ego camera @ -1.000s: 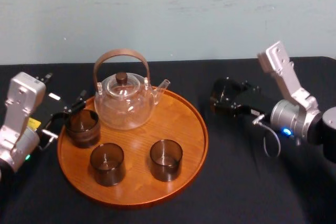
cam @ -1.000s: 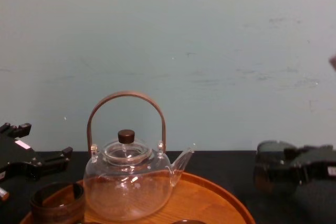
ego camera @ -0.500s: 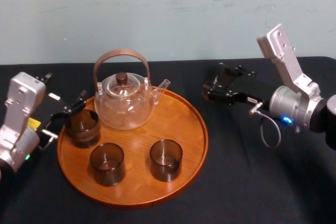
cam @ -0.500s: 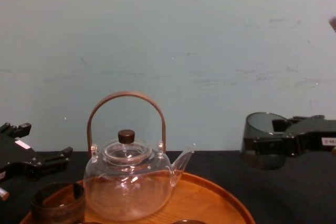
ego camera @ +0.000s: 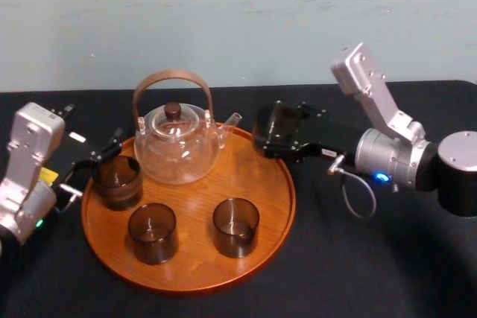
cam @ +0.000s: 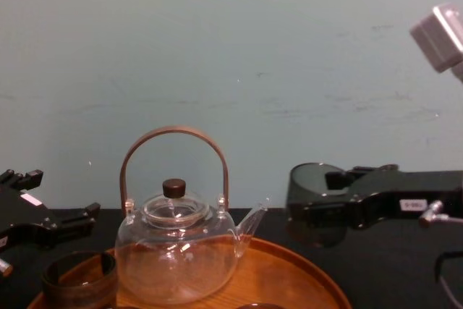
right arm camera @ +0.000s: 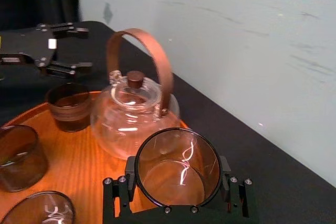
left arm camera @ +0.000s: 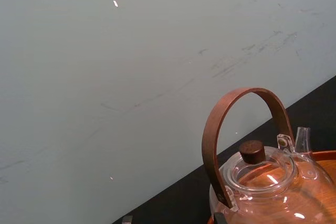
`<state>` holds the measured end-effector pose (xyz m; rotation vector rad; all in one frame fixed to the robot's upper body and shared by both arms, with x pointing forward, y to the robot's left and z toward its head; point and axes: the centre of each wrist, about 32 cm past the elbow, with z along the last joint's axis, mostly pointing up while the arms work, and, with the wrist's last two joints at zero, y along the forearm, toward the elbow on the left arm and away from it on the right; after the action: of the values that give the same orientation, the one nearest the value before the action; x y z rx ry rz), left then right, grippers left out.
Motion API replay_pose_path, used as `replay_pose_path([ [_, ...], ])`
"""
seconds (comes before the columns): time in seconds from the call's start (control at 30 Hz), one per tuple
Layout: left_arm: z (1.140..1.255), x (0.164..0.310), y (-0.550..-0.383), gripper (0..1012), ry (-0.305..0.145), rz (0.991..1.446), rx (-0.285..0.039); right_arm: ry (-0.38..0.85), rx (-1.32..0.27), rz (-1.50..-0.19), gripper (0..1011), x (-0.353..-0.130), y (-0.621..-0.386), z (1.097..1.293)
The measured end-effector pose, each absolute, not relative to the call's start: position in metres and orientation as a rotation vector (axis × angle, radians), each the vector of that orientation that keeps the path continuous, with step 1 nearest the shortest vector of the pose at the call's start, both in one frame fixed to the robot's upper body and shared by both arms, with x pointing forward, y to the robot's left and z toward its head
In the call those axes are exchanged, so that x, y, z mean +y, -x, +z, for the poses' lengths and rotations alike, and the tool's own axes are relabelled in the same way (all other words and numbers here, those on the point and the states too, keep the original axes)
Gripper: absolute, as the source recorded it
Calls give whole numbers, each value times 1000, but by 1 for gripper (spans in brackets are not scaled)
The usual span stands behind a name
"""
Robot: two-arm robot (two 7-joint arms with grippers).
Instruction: Pick up the glass from the table and place it on the tray.
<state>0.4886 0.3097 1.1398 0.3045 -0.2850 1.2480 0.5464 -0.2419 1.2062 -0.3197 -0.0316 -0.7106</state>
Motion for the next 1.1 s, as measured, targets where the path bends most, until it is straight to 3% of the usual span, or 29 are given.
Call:
replay_pose_path([
  [0.43,1140,310,-489,1002,-304,1248,-285,337,-32,-623,908,-229,-552,1189],
  [1.1,1140,310,-489,1002,-304,1248,-285,385,-15,-627,908,-227,-559,1170],
])
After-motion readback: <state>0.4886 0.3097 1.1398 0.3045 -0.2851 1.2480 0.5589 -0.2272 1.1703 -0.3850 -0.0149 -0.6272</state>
